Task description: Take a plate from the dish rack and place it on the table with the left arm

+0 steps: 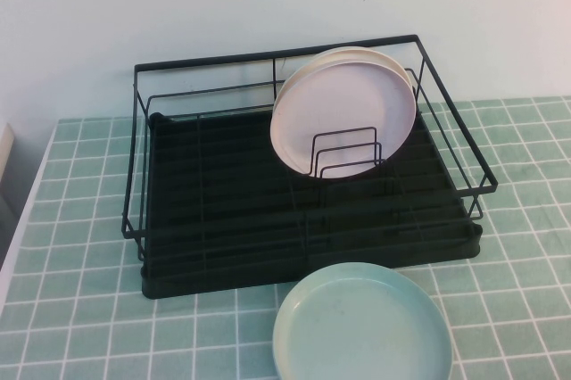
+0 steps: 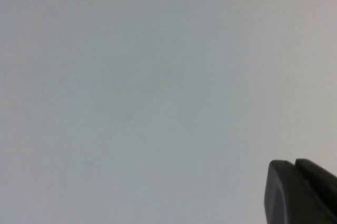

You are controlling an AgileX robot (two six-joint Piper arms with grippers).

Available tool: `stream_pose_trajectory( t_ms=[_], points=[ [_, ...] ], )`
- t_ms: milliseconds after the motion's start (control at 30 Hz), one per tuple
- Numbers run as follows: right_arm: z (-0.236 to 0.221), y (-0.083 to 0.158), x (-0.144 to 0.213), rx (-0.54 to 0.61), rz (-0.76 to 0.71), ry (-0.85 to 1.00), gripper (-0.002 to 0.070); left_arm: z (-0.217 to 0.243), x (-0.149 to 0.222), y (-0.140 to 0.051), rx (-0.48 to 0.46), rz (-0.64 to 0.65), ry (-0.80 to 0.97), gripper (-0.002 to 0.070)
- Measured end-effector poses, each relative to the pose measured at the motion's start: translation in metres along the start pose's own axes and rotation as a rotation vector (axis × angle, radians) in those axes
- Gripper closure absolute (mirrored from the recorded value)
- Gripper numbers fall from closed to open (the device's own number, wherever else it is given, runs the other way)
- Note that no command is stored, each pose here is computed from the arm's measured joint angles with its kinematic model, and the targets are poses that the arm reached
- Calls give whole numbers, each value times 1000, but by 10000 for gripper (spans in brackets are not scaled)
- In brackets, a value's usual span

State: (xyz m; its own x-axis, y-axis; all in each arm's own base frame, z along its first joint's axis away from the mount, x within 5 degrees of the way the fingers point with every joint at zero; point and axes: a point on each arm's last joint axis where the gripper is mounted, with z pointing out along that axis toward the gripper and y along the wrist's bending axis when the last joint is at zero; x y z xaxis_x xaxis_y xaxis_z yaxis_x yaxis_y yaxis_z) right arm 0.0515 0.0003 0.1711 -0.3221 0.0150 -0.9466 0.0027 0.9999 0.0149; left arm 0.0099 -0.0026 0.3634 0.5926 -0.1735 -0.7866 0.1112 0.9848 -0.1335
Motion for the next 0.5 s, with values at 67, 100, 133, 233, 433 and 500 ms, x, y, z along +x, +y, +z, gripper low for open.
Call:
stream_pose_trajectory(
  t_ms=[67,100,133,233,433,500],
  points=[
    [0,0,0,0,0,0,678,15,-1,2,-51,-8,137,678],
    [0,0,0,0,0,0,678,22,1,4,-74,-9,203,678],
    [0,0,0,0,0,0,678,30,2,6,-101,-9,280,678],
    [0,0,0,0,0,0,678,55,12,11,-177,-11,516,678],
    [0,0,0,0,0,0,678,101,46,9,-99,51,986,678],
    [0,0,0,0,0,0,678,116,60,1,13,17,1088,678]
  ],
)
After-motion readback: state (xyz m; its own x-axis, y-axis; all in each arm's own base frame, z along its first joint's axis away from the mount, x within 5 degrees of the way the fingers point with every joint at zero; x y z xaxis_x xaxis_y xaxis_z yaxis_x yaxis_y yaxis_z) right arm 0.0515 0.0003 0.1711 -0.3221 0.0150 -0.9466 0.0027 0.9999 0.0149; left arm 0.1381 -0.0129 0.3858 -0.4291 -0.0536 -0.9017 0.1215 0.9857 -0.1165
